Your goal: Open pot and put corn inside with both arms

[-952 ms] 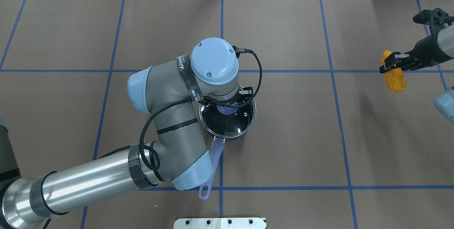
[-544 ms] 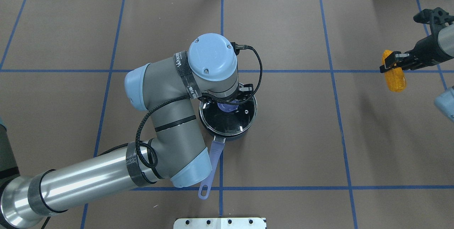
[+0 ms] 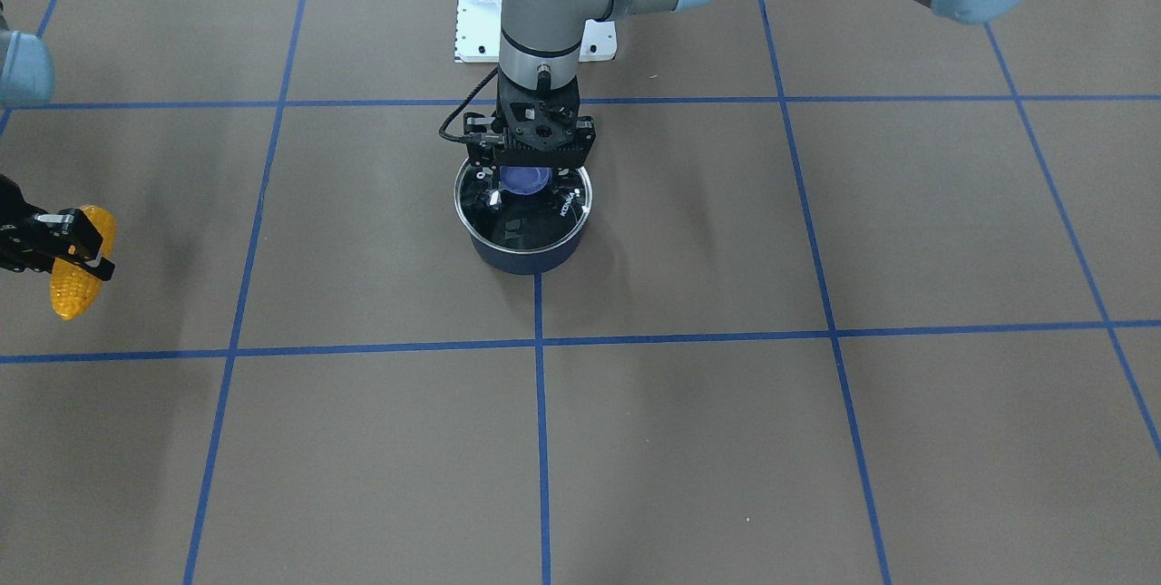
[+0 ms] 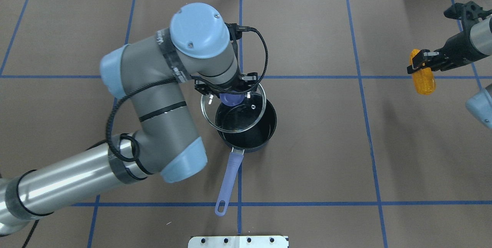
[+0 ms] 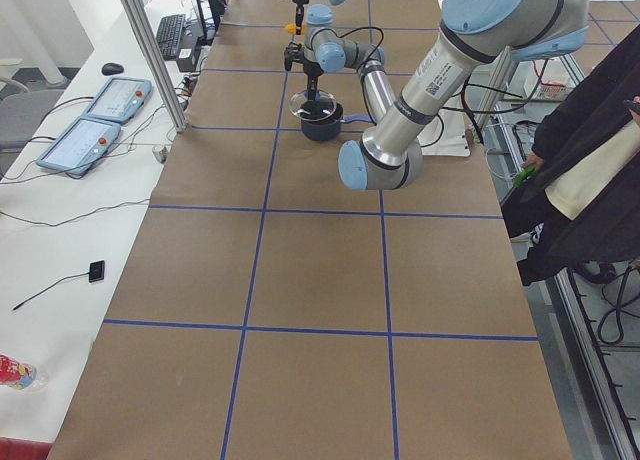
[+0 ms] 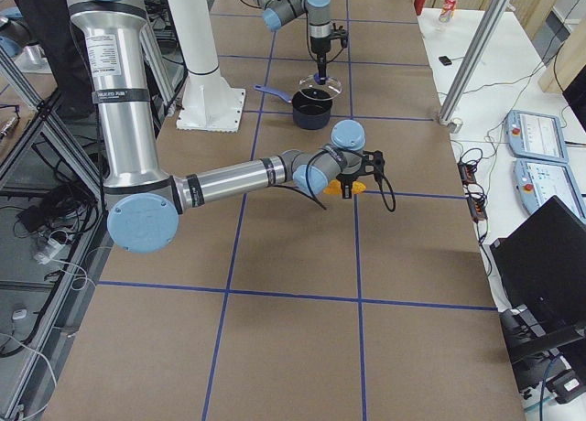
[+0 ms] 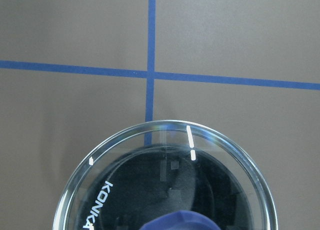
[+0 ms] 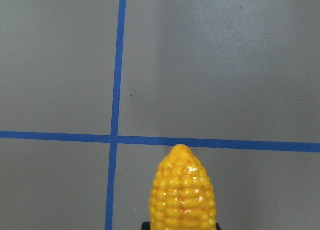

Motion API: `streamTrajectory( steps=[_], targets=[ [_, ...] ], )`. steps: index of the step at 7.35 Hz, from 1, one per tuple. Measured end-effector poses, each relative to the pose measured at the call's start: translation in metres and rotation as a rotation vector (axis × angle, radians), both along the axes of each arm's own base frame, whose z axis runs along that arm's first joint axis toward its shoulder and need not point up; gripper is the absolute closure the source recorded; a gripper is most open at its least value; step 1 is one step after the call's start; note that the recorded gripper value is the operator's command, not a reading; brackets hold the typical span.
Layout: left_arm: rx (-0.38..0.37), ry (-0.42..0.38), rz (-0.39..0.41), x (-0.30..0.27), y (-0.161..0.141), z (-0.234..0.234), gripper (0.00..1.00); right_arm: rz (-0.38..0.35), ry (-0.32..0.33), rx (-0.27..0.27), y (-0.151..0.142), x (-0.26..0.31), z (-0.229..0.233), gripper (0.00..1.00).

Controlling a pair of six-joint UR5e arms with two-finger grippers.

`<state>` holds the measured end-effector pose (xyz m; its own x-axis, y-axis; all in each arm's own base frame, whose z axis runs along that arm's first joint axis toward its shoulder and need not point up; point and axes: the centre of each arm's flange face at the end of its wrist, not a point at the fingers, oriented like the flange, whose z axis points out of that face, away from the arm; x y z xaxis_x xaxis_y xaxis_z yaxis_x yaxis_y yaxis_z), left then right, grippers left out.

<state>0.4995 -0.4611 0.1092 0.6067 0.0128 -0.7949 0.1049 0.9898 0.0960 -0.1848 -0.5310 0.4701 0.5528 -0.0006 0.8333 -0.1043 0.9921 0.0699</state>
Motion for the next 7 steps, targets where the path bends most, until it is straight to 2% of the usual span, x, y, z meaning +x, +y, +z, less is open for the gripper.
streamTrajectory(
  steps=[2,4,7],
  targets=[
    [0.072,-0.032,0.057,-0.075,-0.025,0.054,0.48,0.032,-0.014,-0.052,-0.001,-0.013,-0.047,0.91],
    [0.134,-0.067,0.105,-0.135,-0.043,0.104,0.48,0.075,-0.045,-0.108,0.009,-0.055,-0.095,0.91],
    [0.219,-0.126,0.133,-0.2,-0.065,0.189,0.48,0.144,-0.071,-0.157,0.044,-0.14,-0.155,0.92]
  ],
)
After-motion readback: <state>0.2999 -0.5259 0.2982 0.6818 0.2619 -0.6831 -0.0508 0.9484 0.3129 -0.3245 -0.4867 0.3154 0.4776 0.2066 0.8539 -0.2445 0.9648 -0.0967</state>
